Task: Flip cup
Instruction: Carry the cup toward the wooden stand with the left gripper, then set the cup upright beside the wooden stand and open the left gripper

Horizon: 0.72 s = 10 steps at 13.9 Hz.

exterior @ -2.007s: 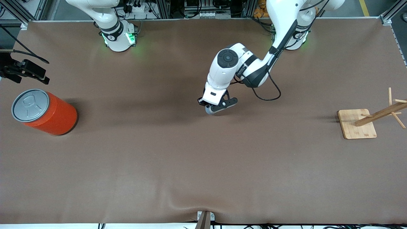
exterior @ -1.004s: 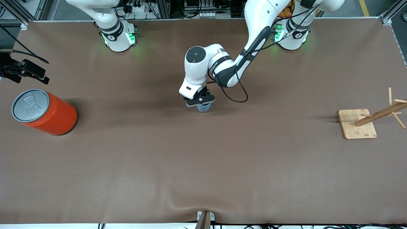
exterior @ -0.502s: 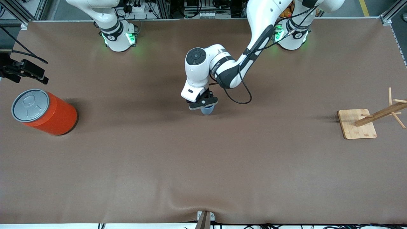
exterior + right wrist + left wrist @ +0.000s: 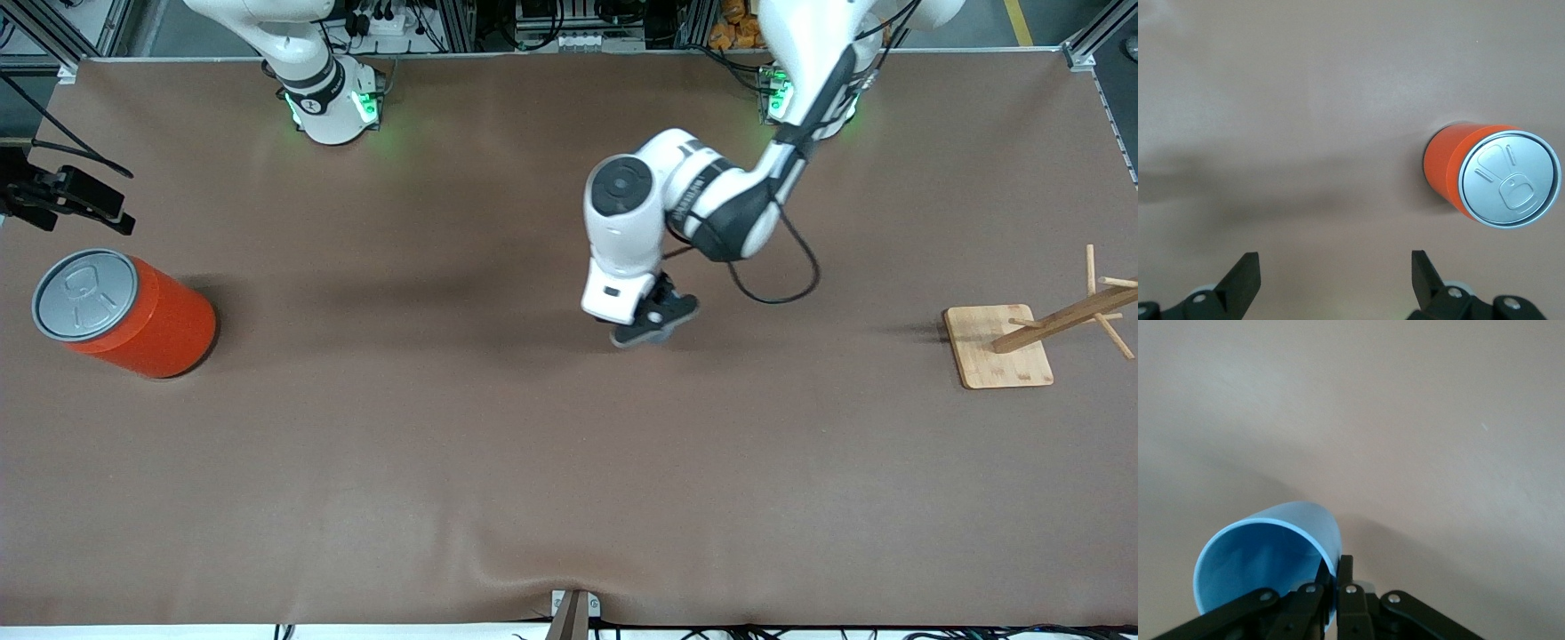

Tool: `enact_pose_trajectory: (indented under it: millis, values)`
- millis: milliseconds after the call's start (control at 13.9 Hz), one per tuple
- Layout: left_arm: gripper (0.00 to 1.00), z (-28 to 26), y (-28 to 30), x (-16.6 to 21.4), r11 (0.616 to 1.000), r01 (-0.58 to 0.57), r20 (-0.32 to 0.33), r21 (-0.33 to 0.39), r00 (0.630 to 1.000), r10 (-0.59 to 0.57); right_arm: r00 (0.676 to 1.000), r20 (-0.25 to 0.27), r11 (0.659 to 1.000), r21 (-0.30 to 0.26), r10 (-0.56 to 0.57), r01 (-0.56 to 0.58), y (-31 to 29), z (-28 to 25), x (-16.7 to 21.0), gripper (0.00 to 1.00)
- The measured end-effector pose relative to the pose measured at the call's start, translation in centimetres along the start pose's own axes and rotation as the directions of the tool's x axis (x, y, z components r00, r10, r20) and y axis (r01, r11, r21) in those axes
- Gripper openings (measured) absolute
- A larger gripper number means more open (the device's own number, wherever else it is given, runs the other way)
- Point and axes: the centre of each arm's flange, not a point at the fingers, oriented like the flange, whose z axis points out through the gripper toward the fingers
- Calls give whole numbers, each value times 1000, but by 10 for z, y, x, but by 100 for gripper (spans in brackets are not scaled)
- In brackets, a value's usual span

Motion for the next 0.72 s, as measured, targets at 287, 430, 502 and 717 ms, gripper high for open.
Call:
enact_pose_trajectory:
  millis: [287, 430, 502, 717]
  values:
    - [5, 9, -54, 72, 995, 102, 12, 23, 995, -102, 1000, 0, 1000, 1, 2, -2, 1, 0, 0, 100]
    - [5, 25, -96, 107, 992, 118, 29, 48, 992, -119, 1000, 0, 1000, 1, 3, -3, 2, 0, 0, 100]
    - [5, 32, -118, 125, 990, 131, 35, 47, 991, -132, 1000, 0, 1000, 1, 4, -4, 2, 0, 0, 100]
    - [5, 45, -163, 156, 987, 161, 61, 23, 985, -162, 1000, 1, 1000, 2, 4, -4, 2, 0, 0, 100]
